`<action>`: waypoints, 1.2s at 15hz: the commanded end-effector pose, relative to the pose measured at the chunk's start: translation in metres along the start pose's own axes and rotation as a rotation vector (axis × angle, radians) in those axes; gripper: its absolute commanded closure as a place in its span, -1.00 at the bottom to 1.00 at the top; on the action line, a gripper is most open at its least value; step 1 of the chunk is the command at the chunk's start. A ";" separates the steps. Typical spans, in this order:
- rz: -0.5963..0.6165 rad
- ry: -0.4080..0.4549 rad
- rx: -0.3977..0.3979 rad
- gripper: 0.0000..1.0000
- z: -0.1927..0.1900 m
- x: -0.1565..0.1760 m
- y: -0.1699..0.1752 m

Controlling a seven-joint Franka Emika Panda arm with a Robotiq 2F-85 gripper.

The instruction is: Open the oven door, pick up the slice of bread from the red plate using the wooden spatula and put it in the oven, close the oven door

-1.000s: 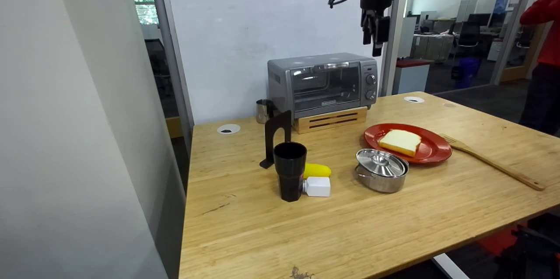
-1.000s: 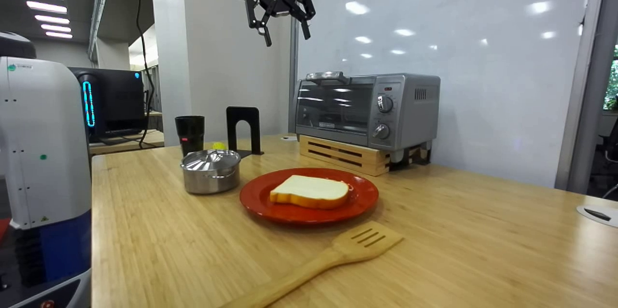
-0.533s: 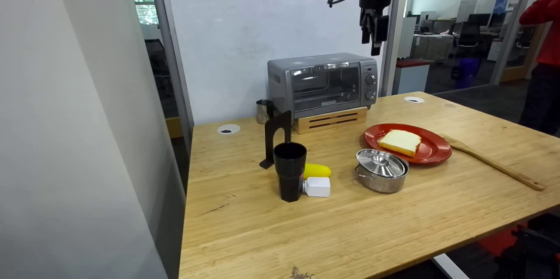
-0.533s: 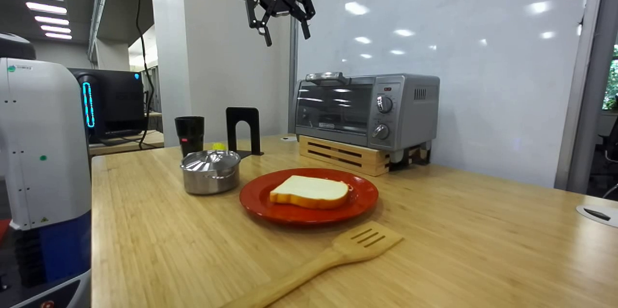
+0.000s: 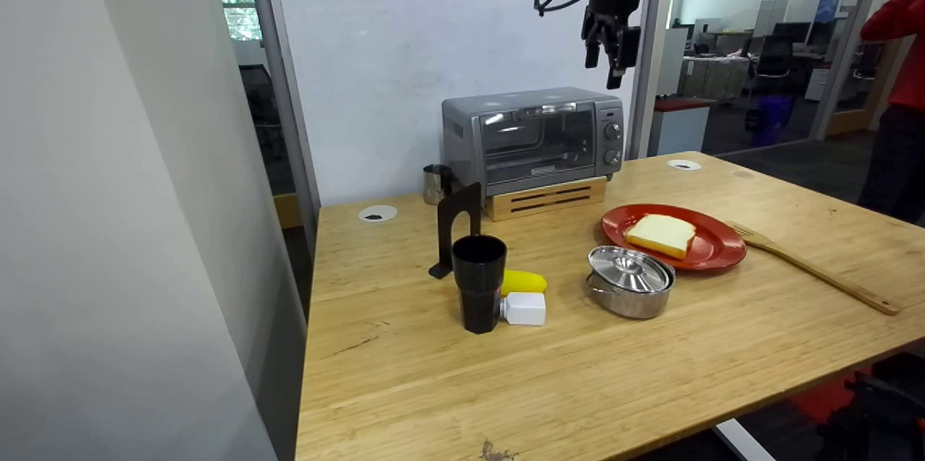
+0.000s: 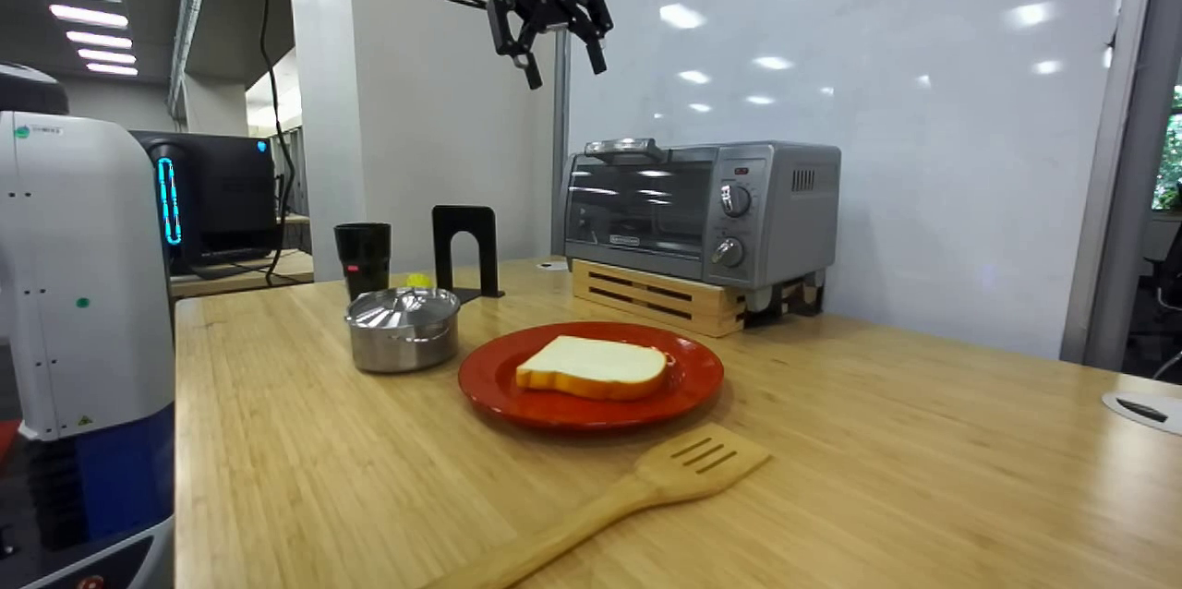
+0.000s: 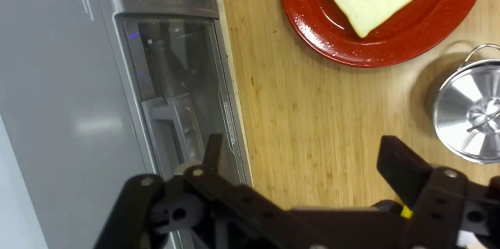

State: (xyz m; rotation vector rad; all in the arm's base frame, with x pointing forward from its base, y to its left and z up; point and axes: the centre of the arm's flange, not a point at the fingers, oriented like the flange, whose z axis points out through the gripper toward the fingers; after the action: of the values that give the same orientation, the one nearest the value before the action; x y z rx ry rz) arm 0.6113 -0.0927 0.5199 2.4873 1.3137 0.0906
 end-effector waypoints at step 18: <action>-0.201 0.024 -0.047 -1.00 0.083 0.039 0.074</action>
State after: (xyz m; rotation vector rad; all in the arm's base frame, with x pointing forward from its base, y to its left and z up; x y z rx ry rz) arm 0.6932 -0.1156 0.4628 2.3203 1.5059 0.0936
